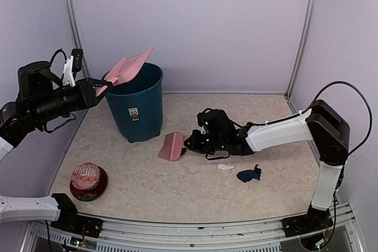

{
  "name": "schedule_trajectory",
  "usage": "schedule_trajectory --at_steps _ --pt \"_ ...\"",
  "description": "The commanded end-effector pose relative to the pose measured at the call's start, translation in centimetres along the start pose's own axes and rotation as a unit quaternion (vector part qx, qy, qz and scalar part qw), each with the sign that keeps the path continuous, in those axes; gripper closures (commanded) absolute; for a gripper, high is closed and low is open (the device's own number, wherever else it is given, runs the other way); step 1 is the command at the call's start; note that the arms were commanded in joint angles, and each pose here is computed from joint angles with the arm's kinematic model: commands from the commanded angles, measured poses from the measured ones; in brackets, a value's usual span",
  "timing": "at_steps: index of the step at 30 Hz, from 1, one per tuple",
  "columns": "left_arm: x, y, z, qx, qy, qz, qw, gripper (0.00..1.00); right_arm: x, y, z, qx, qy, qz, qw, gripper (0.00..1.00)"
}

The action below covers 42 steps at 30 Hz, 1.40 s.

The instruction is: Sweep away the paper scraps from the table

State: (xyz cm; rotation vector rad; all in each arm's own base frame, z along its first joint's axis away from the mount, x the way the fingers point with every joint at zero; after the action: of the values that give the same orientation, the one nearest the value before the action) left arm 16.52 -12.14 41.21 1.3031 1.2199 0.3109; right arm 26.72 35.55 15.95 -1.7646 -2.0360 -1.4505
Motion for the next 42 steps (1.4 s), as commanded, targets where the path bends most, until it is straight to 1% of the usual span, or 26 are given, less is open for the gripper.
schedule_trajectory --at_steps 1,4,7,13,17,22,28,31,33,36,38,42 --pt "-1.3 -0.5 0.6 -0.005 0.011 0.031 0.999 1.00 -2.2 -0.1 -0.4 0.024 -0.054 0.050 0.997 1.00" --pt "-2.5 -1.3 1.2 0.007 0.004 0.048 0.999 1.00 -4.0 -0.6 -1.7 0.033 -0.089 0.067 0.993 1.00" --pt "-3.9 -2.2 1.7 0.019 -0.010 0.069 0.997 1.00 -5.5 -1.1 -3.7 0.029 -0.123 0.078 0.989 1.00" --pt "-6.4 -4.7 3.3 0.050 -0.030 0.110 0.992 1.00 -8.9 -2.2 -8.3 0.024 -0.207 0.101 0.973 1.00" --pt "-7.5 -6.2 4.3 0.064 -0.048 0.123 0.989 1.00 -9.9 -2.7 -12.0 0.002 -0.252 0.100 0.963 1.00" --pt "-8.3 -8.5 5.5 0.094 -0.074 0.133 0.984 1.00 -9.5 -2.1 -16.8 -0.042 -0.263 0.094 0.959 1.00" --pt "-8.9 -11.4 6.2 0.125 -0.084 0.145 0.978 1.00 -7.5 0.3 -22.4 -0.115 -0.260 0.058 0.957 1.00" --pt "-9.0 -12.5 6.3 0.137 -0.089 0.147 0.976 1.00 -6.8 1.5 -25.2 -0.144 -0.287 0.038 0.946 1.00" --pt "-9.1 -13.3 6.3 0.146 -0.092 0.155 0.973 1.00 -6.5 2.2 -26.9 -0.160 -0.317 0.025 0.935 1.00" --pt "-9.4 -14.5 6.0 0.166 -0.098 0.170 0.966 1.00 -6.5 2.6 -28.5 -0.152 -0.367 0.006 0.918 1.00" --pt "-9.5 -15.5 5.8 0.184 -0.099 0.184 0.960 1.00 -6.8 2.4 -29.1 -0.128 -0.405 -0.008 0.905 1.00" --pt "-9.3 -17.6 5.3 0.220 -0.095 0.207 0.948 1.00 -7.3 1.9 -28.8 -0.075 -0.453 -0.029 0.888 1.00"
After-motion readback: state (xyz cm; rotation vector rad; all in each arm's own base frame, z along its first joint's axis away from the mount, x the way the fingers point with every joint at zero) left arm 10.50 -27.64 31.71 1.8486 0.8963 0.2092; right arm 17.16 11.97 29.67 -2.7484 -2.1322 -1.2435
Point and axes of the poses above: each gripper's point midway between its finger pads, its own z axis out along the fingers, its own x axis along the line the jaws close on, y = z × x, the point moved 10 cm from there along -z, back along the fingers, and after that the axes turned 5 degrees about -z, right-handed, at the moved point
